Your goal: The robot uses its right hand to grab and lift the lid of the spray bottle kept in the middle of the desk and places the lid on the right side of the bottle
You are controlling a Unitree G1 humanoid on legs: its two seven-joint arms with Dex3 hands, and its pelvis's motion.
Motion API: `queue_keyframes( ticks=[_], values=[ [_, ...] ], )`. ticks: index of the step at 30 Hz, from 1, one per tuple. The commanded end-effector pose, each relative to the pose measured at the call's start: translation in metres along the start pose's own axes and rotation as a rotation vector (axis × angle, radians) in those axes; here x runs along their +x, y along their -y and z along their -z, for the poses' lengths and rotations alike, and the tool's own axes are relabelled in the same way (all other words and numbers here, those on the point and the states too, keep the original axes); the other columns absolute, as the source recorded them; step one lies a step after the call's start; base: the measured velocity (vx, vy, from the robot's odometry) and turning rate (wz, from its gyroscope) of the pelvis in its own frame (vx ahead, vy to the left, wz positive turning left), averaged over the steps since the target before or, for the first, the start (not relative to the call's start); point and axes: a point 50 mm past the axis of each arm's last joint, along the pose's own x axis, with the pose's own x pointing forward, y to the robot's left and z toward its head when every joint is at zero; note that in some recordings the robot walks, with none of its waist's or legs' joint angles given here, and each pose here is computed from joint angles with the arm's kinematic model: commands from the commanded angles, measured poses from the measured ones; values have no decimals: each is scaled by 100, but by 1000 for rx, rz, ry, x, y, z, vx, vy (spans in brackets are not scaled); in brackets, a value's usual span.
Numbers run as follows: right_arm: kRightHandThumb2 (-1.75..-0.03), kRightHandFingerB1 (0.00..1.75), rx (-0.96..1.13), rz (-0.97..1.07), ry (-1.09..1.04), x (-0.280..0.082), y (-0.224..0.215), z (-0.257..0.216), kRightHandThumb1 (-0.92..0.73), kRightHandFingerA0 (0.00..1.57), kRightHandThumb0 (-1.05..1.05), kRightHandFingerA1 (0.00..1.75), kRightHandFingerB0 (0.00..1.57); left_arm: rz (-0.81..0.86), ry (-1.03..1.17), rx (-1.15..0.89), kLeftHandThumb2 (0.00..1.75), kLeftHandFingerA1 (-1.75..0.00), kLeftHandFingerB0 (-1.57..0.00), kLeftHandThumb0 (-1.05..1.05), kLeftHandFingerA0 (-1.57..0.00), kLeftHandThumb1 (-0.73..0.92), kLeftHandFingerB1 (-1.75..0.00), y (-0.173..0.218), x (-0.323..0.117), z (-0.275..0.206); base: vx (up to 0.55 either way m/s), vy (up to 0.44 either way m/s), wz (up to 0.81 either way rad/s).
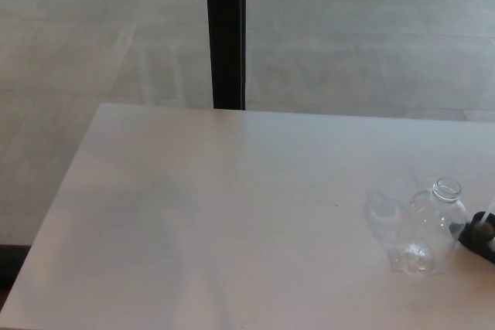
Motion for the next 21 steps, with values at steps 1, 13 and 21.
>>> queue_keyframes(
  ticks=[1, 13, 21],
  values=[
    [-65, 27, 682, 461, -561, -46, 0, 110, -75, 3, -49, 25, 16, -27, 14, -5, 108, -58, -34, -85, -49, 71, -52, -7, -2, -2, 0, 0, 0],
    [-63, 30, 838, 228, -859, -101, -97, 157, -77, 0, -61, 36, 10, -38, 14, -5, 66, -47, -40, -83, -57, 86, -39, -10, -2, -4, 0, 0, 0],
    [-91, 32, 900, 112, -749, -104, -115, 150, -54, 1, -63, 37, 3, -36, 21, -7, 65, -49, -39, -83, -55, 86, -40, -12, -3, -7, 0, 0, 0]
  ],
)
